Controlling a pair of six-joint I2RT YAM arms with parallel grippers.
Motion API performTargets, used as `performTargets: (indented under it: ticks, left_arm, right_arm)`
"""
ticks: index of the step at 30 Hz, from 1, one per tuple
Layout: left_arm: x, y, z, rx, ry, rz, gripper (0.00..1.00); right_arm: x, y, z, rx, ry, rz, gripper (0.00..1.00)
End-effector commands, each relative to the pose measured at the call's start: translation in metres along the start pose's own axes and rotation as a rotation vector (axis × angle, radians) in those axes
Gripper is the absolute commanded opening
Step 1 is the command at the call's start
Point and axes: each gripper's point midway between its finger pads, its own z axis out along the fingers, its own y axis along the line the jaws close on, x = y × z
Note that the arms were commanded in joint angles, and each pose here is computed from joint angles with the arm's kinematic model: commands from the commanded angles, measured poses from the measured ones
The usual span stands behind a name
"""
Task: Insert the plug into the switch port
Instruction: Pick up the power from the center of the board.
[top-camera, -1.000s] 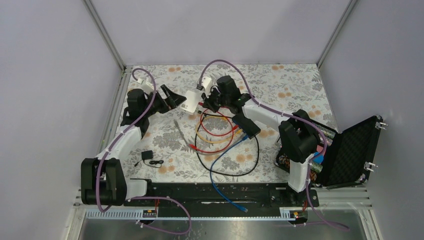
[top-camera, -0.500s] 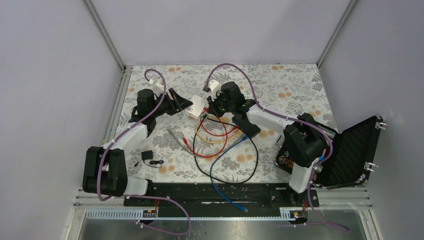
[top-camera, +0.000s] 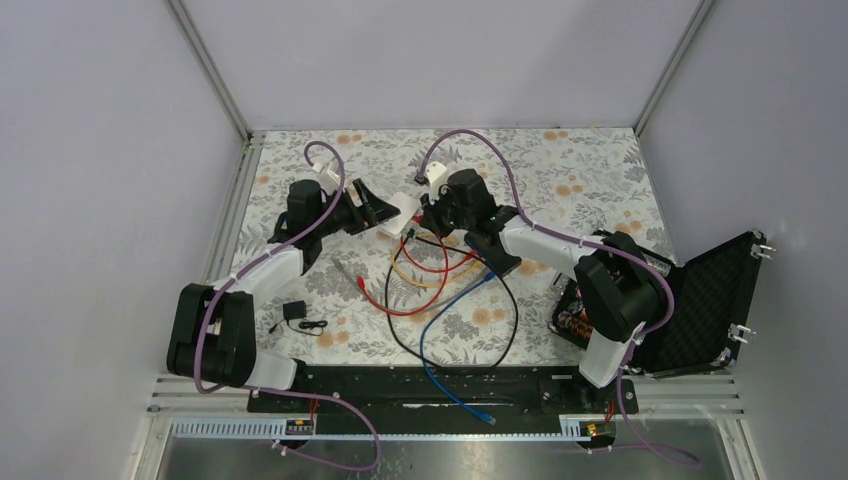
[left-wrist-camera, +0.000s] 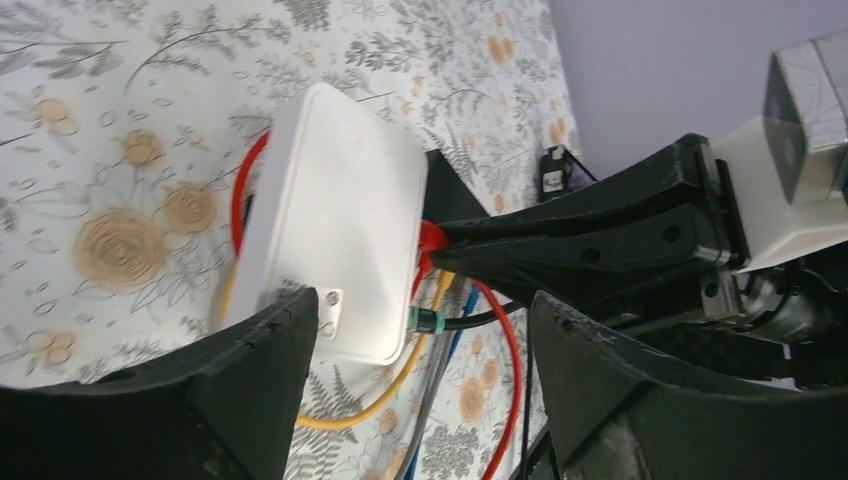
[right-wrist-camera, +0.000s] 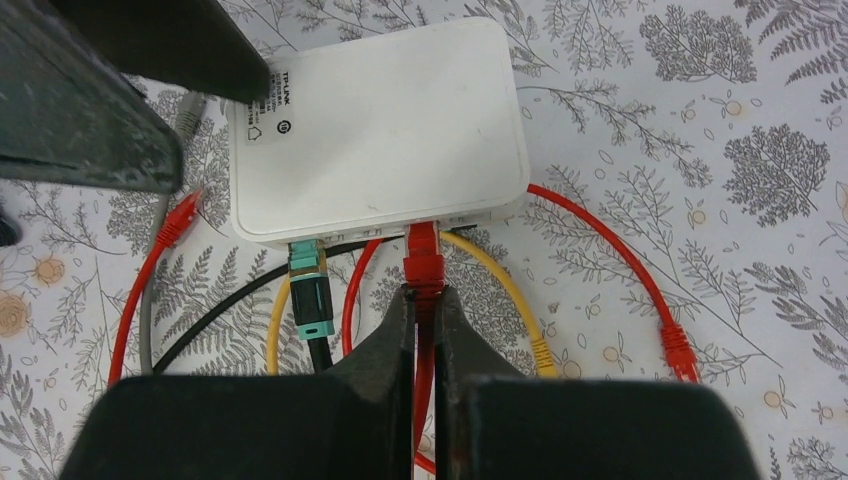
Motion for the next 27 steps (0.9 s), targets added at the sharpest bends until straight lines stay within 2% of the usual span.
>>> performTargets:
  ticks: [1,5,8,13,16,19,21,23,25,27]
  left_arm:
    - [-0.011,0.015,-0.016,-0.137,-0.072,0.082,0.8]
    - [-0.022,0.019,-0.03,-0.212,-0.156,0.093,0.84]
    - [-0.02,0.02,-0.029,-0.218,-0.152,0.05,0.85]
    - [-0.019,0.007,-0.02,-0.115,-0.151,0.01,0.84]
    - [-0.023,-0.001,-0.014,-0.056,-0.159,-0.012,0.78]
    - [-0.025,-0.007,-0.011,-0.014,-0.159,-0.013,0.67]
    - [-0.025,-0.01,-0.009,0.003,-0.155,-0.012,0.56]
    - [-0.024,-0.013,-0.007,0.032,-0.148,-0.009,0.4]
    - [-0.022,-0.015,-0.006,0.05,-0.131,-0.016,0.22]
    - [-0.019,-0.018,-0.005,0.074,-0.114,-0.015,0.11]
  right_arm:
    - [-0.062,0.002,-0.022,0.031,-0.199,-0.028,0.0]
    - [-0.062,-0.002,-0.024,0.051,-0.199,-0.036,0.0]
    - [-0.067,0.001,-0.025,0.04,-0.218,-0.019,0.0]
    - [-0.075,0.011,-0.025,-0.013,-0.254,0.011,0.0]
    - [-0.077,0.02,-0.026,-0.059,-0.272,0.053,0.0]
    - [-0.072,0.027,-0.024,-0.1,-0.253,0.06,0.0]
    - [-0.065,0.031,-0.022,-0.124,-0.236,0.063,0.02]
    - [-0.058,0.033,-0.021,-0.136,-0.218,0.066,0.04]
    - [-0.052,0.036,-0.021,-0.158,-0.195,0.058,0.09]
    - [-0.047,0.038,-0.023,-0.186,-0.169,0.057,0.21]
